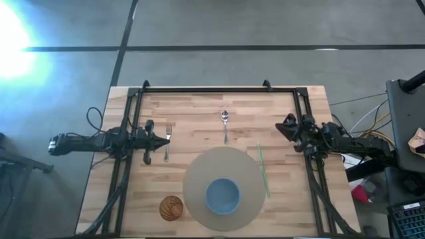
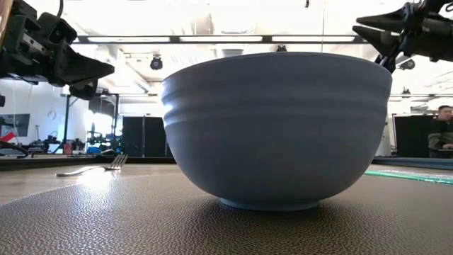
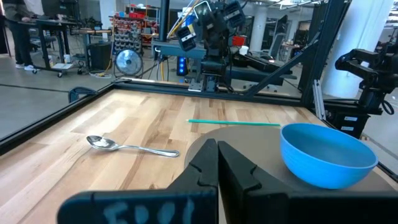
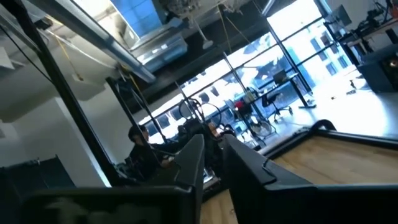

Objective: Pick & Place Utensil
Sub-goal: Adjust the blue bowl on the gray table mat

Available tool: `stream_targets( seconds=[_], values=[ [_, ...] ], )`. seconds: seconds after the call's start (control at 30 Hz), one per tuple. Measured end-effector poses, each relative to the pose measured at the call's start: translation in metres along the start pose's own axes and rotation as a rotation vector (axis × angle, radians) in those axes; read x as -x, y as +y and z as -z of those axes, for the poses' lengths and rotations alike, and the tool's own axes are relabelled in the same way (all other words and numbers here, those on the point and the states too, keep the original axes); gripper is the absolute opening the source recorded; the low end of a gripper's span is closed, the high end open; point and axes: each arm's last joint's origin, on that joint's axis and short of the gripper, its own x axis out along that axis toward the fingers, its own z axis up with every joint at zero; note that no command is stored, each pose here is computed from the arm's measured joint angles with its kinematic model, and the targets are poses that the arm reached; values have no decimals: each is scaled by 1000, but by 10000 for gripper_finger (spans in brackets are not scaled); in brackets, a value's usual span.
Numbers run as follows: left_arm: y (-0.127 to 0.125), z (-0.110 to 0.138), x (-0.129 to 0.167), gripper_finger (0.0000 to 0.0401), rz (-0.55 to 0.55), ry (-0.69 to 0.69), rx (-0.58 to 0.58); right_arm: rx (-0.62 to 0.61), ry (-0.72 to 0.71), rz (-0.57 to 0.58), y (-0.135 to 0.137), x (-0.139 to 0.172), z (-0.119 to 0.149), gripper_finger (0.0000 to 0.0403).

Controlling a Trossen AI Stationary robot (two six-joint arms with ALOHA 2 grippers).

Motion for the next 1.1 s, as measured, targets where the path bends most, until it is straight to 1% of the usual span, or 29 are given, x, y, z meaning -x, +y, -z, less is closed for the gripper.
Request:
stream_targets(
  seconds=[0.2, 0.37, 0.47, 0.6, 0.67, 0.73, 0.8, 0.93, 1.03, 1.1],
  values=[
    [0, 0, 0, 0, 0, 0, 0, -25, -17, -19, 10, -5, -14, 121],
    [0, 0, 0, 0, 0, 0, 0, -21, 19, -64, 25, -18, -32, 151],
    [0, 0, 0, 0, 0, 0, 0, -20, 58, -94, 35, -32, -44, 159],
    [0, 0, 0, 0, 0, 0, 0, -16, 127, -153, 51, -57, -60, 161],
    [0, 0, 0, 0, 0, 0, 0, 1, 178, -199, 59, -69, -66, 158],
    [0, 0, 0, 0, 0, 0, 0, 2, 256, -215, 65, -82, -71, 154],
    [0, 0, 0, 0, 0, 0, 0, -2, 344, -184, 68, -94, -73, 150],
    [0, 0, 0, 0, 0, 0, 0, 20, 538, -66, 69, -112, -73, 143],
    [0, 0, 0, 0, 0, 0, 0, 19, 636, -7, 70, -124, -72, 139],
    [0, 0, 0, 0, 0, 0, 0, 15, 678, 10, 71, -133, -69, 137]
  ],
)
